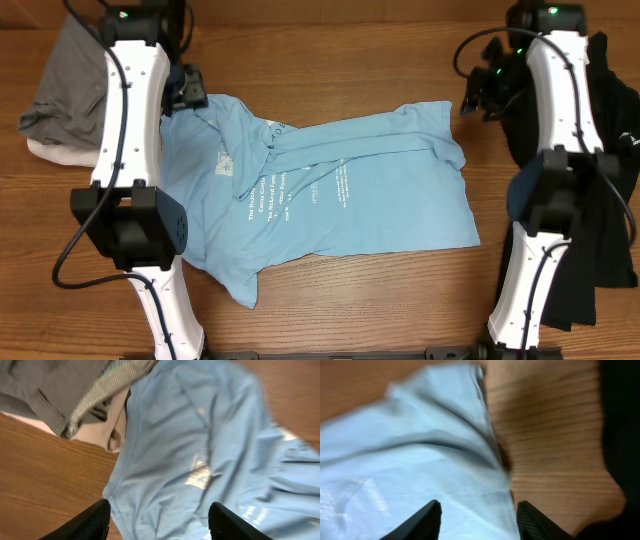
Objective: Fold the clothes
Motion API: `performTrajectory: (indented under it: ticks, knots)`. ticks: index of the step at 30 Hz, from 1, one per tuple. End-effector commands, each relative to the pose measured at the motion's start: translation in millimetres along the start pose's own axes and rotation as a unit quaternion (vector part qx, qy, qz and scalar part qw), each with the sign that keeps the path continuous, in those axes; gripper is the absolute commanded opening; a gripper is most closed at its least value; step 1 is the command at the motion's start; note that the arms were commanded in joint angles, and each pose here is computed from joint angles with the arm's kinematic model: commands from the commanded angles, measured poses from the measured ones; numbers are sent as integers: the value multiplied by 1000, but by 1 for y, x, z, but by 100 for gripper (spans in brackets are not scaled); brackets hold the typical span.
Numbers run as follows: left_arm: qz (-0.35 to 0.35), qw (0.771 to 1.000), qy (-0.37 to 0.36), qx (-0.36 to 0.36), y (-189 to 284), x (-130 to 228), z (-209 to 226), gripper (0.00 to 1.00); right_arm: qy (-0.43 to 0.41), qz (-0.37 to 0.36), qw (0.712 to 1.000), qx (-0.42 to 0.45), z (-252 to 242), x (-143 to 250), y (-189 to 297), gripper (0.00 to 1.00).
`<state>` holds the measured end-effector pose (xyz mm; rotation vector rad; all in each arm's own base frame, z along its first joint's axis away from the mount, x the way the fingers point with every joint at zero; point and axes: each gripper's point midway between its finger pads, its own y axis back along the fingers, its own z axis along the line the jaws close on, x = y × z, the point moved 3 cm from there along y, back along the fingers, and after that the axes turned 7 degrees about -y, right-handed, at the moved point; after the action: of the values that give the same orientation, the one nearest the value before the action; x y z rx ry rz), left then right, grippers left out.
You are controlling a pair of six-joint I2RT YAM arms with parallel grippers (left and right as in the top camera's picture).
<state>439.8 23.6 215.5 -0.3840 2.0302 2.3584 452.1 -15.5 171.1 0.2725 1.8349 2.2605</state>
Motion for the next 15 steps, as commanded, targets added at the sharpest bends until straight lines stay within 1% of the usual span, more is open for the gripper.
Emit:
performTrajectory:
  ticks: [1, 4, 5, 7, 11, 15]
  knots:
    - [-102, 992, -13, 77, 81, -6, -7, 67, 32, -151, 987, -39, 23, 24, 122, 74]
    - [-162, 981, -10, 103, 130, 3, -3, 68, 36, -213, 975, -53, 28, 52, 174, 78]
    - [-188, 976, -11, 107, 153, 12, 0, 69, 37, -235, 969, -59, 30, 64, 192, 80]
    - [-214, 970, -12, 112, 179, 27, 3, 70, 40, -267, 961, -67, 32, 82, 218, 83]
    - [-235, 964, -24, 121, 213, 59, 4, 71, 38, -314, 945, -82, 33, 114, 253, 86]
    - [-244, 957, -64, 140, 236, 92, -12, 70, 37, -350, 931, -94, 30, 159, 280, 100]
